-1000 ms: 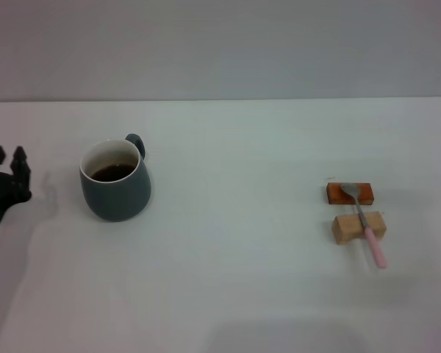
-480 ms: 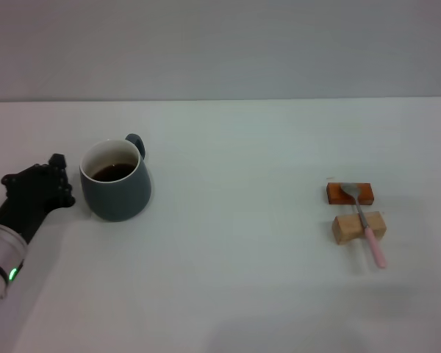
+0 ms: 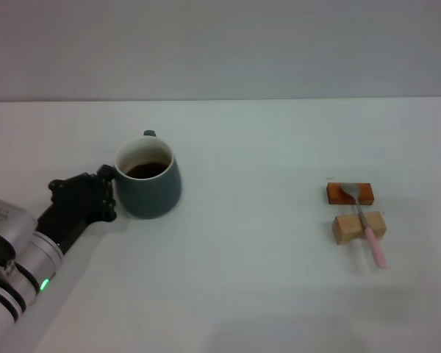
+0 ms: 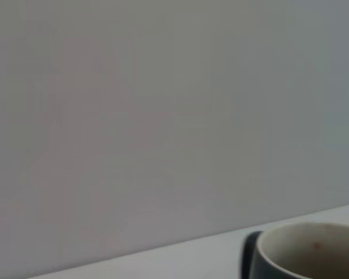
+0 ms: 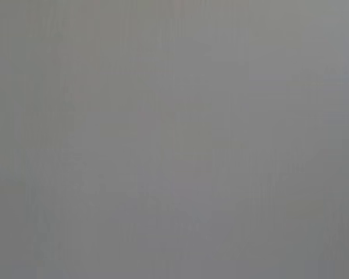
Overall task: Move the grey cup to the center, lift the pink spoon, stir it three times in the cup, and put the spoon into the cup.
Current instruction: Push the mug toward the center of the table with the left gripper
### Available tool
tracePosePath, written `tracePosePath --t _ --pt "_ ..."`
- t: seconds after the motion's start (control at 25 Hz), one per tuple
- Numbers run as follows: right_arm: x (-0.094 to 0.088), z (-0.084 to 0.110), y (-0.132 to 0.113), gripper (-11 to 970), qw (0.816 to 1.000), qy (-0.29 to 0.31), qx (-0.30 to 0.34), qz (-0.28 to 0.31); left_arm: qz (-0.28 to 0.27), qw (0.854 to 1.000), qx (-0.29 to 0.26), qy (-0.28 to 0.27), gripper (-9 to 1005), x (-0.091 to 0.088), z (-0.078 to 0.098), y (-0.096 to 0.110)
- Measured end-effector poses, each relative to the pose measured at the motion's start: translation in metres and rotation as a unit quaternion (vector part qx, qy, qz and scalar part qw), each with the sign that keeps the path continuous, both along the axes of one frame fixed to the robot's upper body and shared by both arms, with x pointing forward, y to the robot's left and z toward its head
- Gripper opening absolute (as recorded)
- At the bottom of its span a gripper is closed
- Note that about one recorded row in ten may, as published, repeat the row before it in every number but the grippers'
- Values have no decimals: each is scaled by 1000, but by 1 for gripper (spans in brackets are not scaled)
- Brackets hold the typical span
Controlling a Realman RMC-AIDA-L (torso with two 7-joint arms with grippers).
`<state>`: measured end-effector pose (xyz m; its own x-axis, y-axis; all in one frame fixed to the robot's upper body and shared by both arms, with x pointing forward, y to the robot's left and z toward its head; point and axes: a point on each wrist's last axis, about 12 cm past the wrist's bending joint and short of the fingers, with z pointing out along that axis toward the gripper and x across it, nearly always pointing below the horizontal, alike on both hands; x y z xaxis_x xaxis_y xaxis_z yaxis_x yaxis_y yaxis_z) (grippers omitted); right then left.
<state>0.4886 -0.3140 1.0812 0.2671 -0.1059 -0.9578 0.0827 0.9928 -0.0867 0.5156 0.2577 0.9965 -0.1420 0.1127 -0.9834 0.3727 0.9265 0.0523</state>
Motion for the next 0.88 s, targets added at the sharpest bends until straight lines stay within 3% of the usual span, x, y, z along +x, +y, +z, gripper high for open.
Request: tracePosePath --t 0.2,0.36,0.64,0.88 --pt "0 1 2 676 1000 -3 1 3 -21 1000 -6 -2 -2 -6 0 -9" --pt "0 2 4 676 1000 -4 0 6 -7 1000 -15 -6 -2 -3 2 -6" --pt "-6 5 2 676 1000 -8 3 0 32 999 -20 -8 -2 21 13 2" --pt "-12 8 -1 676 1000 -15 6 -8 22 1000 5 21 -2 43 15 -11"
